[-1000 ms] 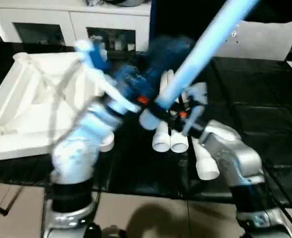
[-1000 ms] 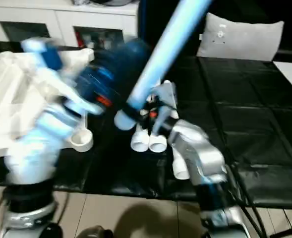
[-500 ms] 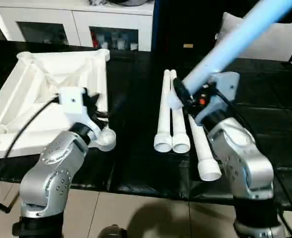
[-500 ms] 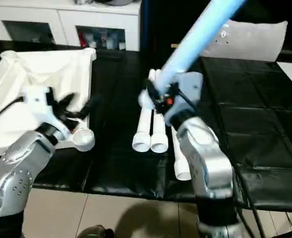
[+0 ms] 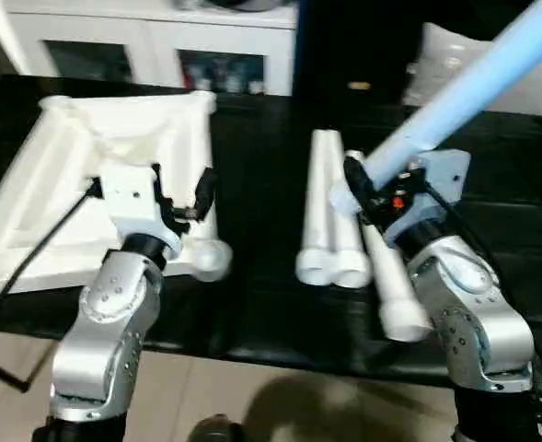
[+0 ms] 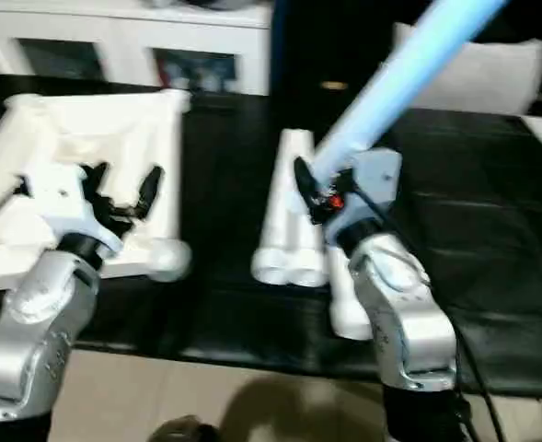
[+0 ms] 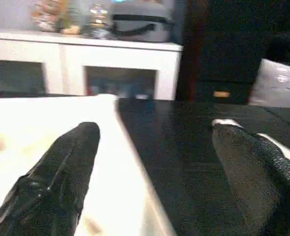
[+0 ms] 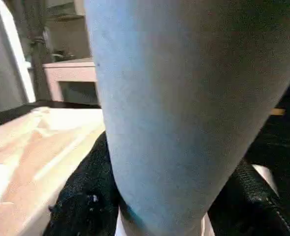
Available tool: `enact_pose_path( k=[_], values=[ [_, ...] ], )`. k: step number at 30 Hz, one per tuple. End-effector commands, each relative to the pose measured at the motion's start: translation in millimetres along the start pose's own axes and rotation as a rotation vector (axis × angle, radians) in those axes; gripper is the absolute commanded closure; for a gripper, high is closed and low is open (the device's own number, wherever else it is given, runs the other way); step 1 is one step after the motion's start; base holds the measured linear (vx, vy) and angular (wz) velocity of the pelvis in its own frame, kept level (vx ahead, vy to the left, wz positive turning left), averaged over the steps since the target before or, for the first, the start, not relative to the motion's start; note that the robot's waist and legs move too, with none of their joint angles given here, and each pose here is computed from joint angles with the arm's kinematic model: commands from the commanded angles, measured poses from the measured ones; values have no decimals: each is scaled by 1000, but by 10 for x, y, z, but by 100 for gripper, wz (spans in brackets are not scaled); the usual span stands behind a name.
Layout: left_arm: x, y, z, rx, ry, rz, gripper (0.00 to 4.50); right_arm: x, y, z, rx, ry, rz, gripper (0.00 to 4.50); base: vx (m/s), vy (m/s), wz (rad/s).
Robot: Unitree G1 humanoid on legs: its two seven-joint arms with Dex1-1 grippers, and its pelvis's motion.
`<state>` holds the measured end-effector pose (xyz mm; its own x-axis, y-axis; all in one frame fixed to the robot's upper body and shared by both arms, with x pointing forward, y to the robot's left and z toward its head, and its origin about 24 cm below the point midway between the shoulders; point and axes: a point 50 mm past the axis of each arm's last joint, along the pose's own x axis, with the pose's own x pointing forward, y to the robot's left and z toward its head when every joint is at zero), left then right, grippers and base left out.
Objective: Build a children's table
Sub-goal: Move to table
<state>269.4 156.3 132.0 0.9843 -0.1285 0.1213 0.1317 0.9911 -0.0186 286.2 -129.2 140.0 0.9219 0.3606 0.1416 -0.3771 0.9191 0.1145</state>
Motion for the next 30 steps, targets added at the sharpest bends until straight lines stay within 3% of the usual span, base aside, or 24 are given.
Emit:
enact_pose_path(
  k=[1,6,11,14,15,20,30],
  values=[
    [0,-20,-8,19,-5,-7,44,0,52,91,-16,-43,-3,262,-9,205,10],
    [-11,-74,-40,19,2,-27,44,-15,70,57,-16,11,22,262,-60,152,-3],
    [-13,-81,-56,28,6,-33,44,-17,66,58,-66,-25,0,262,-98,170,-25],
    [-12,-72,-70,29,13,-32,44,-25,39,-19,-67,28,-23,262,-85,354,-5],
    [-21,-69,-105,31,33,-29,44,-49,-2,-125,-31,112,-32,262,-59,322,13],
    [-70,-69,-237,57,100,-16,44,-116,-25,-210,-19,155,-2,262,-48,179,3],
    [-106,-116,-260,24,81,-51,44,-151,12,-305,-50,194,61,262,-27,68,2]
  ],
)
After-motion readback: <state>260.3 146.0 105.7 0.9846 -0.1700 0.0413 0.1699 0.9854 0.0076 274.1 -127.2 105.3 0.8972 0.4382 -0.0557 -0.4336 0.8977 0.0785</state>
